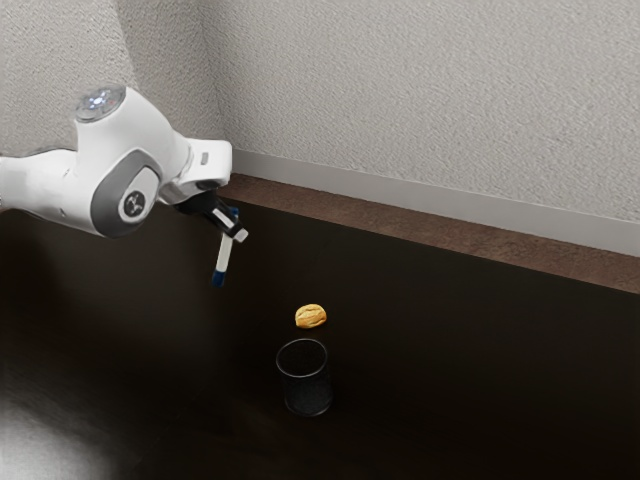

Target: Put the marker into the pen holder.

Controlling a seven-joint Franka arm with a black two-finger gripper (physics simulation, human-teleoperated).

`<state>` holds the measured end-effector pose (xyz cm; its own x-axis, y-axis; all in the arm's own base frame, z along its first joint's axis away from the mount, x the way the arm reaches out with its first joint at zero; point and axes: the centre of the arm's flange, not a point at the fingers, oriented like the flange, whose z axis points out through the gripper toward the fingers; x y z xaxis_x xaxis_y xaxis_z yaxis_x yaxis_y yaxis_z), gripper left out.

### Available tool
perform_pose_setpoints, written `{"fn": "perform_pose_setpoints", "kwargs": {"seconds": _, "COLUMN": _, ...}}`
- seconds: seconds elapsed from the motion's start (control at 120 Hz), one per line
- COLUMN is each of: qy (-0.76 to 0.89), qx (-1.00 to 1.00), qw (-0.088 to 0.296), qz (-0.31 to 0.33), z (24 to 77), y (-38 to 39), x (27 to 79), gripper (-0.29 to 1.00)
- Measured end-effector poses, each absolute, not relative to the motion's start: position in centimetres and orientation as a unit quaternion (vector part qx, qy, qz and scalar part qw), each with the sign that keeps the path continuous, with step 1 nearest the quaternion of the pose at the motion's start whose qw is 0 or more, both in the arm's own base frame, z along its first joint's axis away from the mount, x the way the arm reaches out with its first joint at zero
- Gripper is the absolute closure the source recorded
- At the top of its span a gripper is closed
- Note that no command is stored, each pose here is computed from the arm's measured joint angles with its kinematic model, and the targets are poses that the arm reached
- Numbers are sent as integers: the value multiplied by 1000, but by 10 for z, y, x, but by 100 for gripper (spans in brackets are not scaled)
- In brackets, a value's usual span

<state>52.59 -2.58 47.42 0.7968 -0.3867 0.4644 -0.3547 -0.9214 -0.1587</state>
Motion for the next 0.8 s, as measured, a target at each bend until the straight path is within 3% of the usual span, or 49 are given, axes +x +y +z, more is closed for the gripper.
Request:
{"fn": "perform_pose_setpoints", "kwargs": {"seconds": 0.392, "qy": 252, "qx": -932, "qw": 4, "qz": -260, "z": 474, "y": -116, "x": 498, "gripper": 76}}
{"fn": "perform_pose_setpoints", "kwargs": {"seconds": 0.8, "qy": 287, "qx": -929, "qw": -23, "qz": -235, "z": 423, "y": -164, "x": 506, "gripper": 76}}
